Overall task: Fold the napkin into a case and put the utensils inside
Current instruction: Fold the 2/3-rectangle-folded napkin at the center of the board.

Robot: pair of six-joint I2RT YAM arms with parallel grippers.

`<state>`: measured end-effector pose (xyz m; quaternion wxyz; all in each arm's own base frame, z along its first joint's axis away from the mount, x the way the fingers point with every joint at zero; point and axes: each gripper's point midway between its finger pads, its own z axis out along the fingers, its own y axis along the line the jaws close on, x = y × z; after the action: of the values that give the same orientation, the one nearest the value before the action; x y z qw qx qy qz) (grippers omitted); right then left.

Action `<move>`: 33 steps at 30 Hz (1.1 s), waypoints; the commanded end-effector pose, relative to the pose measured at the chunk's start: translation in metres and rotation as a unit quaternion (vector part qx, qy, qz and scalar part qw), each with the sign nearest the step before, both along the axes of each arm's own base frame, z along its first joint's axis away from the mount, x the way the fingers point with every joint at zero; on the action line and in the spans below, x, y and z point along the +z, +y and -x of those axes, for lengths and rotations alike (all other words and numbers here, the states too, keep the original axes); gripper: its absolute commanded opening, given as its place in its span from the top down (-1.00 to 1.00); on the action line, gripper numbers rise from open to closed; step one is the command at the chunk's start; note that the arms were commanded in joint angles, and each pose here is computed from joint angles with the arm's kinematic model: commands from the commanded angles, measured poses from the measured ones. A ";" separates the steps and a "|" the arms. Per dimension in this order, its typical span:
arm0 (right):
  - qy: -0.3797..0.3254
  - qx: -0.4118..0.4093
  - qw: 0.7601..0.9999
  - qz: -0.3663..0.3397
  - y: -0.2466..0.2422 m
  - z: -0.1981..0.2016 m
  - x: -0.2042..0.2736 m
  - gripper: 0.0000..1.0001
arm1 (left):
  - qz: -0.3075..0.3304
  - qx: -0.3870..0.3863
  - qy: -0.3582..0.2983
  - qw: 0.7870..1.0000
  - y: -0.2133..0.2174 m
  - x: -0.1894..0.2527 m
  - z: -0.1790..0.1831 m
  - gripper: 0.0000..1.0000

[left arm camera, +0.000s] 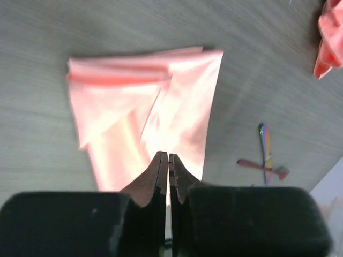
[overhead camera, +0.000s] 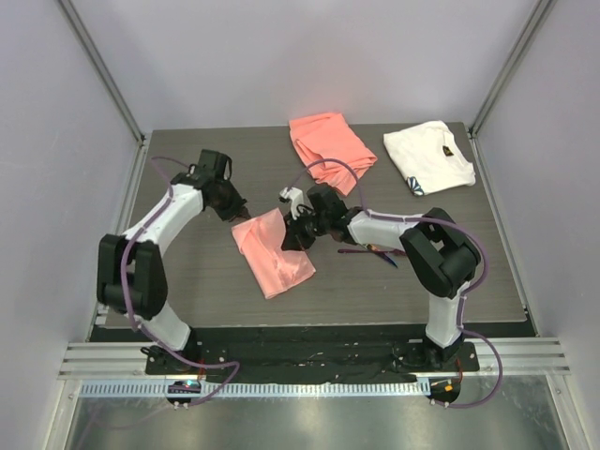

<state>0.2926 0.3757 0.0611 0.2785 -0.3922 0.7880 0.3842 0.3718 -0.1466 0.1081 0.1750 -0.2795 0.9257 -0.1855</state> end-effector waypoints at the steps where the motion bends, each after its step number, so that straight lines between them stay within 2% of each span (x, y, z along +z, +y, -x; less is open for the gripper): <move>1: -0.012 -0.036 0.998 -0.045 -0.003 -0.006 0.038 0.76 | 0.001 -0.016 0.006 1.000 0.006 0.005 0.043 1.00; 4: 0.008 -0.044 0.998 -0.052 -0.004 0.000 0.032 0.74 | 0.009 -0.019 0.022 1.000 0.000 -0.012 0.055 1.00; 6: 0.022 -0.053 0.997 -0.052 -0.005 0.001 0.028 0.80 | 0.011 -0.025 0.043 0.999 -0.005 -0.025 0.059 1.00; 10: 0.018 -0.082 0.994 -0.064 -0.010 -0.004 0.032 0.83 | 0.009 -0.031 0.048 0.998 -0.018 -0.044 0.047 1.00; 15: 0.040 -0.115 0.991 -0.047 -0.028 -0.012 0.020 0.63 | 0.023 -0.037 0.059 0.997 -0.031 -0.065 0.028 1.00; 16: 0.041 -0.125 0.990 -0.047 -0.032 -0.014 0.019 0.59 | 0.005 -0.032 0.059 0.998 -0.026 -0.071 0.025 1.00; 17: 0.029 -0.132 0.989 -0.060 -0.034 -0.018 0.028 0.44 | -0.003 -0.029 0.071 0.997 -0.025 -0.077 0.026 1.00; 20: 0.032 -0.142 0.988 -0.059 -0.045 -0.019 0.028 0.27 | 0.014 -0.040 0.078 0.996 -0.035 -0.087 0.025 1.00; 24: 0.051 -0.159 0.985 -0.041 -0.055 -0.020 0.017 0.16 | 0.011 -0.038 0.058 0.998 -0.034 -0.073 0.026 1.00; 28: 0.069 -0.181 0.979 -0.058 -0.063 -0.015 0.013 -0.02 | 0.006 -0.049 0.043 0.998 -0.029 -0.052 0.035 0.99; 33: 0.086 -0.181 0.978 -0.049 -0.070 -0.002 -0.005 -0.09 | 0.041 -0.059 0.031 0.997 -0.041 -0.039 0.033 0.90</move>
<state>0.2938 0.3052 0.0422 0.2691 -0.2016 0.8604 0.3830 0.3330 -0.1776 0.0472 0.1059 -0.2503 0.9435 -0.1895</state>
